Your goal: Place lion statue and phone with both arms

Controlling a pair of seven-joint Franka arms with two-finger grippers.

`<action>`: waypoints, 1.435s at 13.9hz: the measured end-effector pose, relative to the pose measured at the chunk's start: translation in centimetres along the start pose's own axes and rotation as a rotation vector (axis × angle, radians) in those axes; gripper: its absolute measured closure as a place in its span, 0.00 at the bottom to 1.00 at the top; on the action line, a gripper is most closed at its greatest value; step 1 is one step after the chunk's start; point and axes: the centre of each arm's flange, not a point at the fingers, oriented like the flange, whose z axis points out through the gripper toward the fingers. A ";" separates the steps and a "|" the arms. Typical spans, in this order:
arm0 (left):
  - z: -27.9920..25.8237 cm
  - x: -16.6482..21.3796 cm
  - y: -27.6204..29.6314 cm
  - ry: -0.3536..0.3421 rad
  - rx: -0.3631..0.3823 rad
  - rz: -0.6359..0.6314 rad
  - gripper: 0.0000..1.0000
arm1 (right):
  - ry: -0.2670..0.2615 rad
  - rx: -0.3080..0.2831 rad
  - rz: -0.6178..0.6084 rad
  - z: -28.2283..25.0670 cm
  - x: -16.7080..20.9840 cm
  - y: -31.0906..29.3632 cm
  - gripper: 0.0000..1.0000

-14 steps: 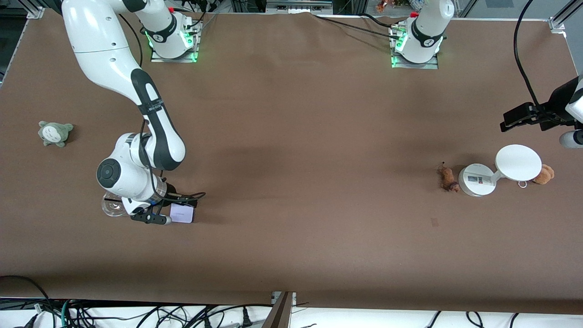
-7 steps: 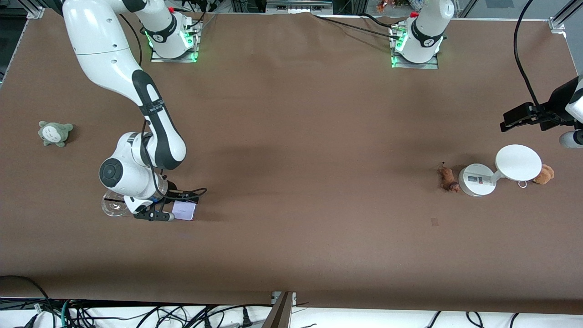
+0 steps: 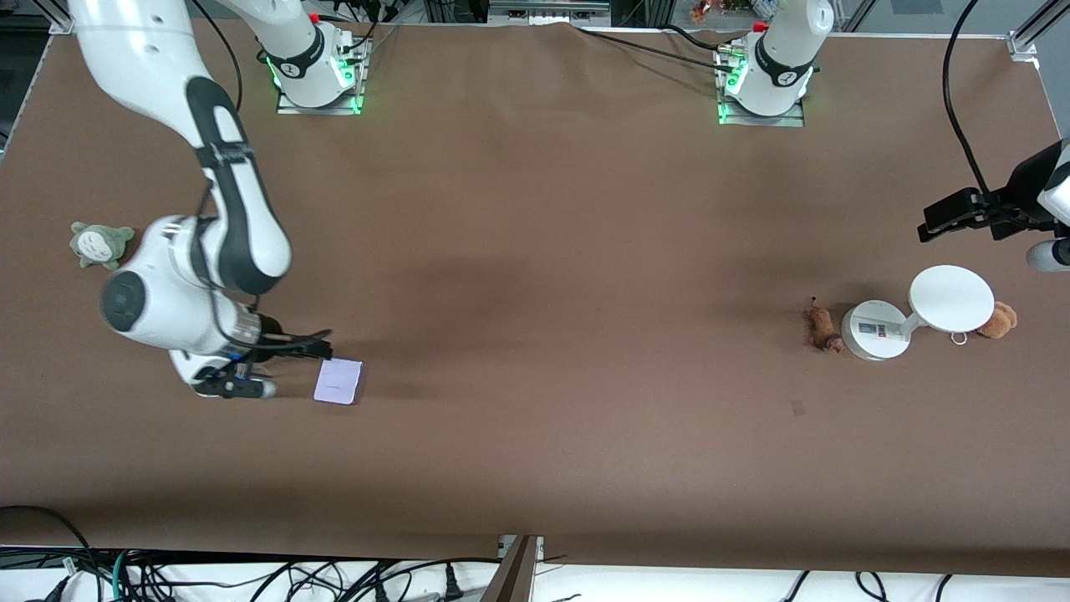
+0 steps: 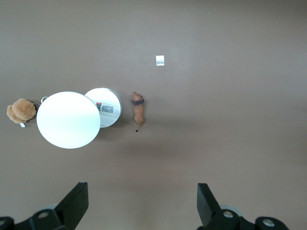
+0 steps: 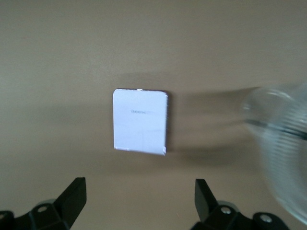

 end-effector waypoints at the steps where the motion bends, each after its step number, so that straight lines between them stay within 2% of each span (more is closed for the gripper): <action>1: 0.0 0.0 0.0 0.000 0.000 0.000 0.00 | -0.004 0.002 -0.008 -2.0 -0.3 0.4 0.00; 4: 0.0 0.0 0.0 -0.001 0.000 0.000 0.00 | -0.030 -0.004 -0.029 -8.8 -2.3 0.1 0.00; 6: 0.1 0.0 0.0 -0.002 0.000 0.000 0.00 | -0.041 -0.043 -0.027 -13.9 -4.4 -0.6 0.00; 11: 0.2 0.1 0.0 -0.003 0.000 -0.001 0.00 | 0.001 -0.100 -0.041 -24.1 -9.5 -1.0 0.00; 14: 0.2 0.1 0.0 -0.003 0.000 -0.001 0.00 | 0.007 -0.123 -0.054 -26.6 -11.1 -1.0 0.00; 20: 0.2 0.1 -0.1 -0.004 0.000 -0.001 0.00 | 0.005 -0.163 -0.095 -26.6 -11.5 -2.7 0.00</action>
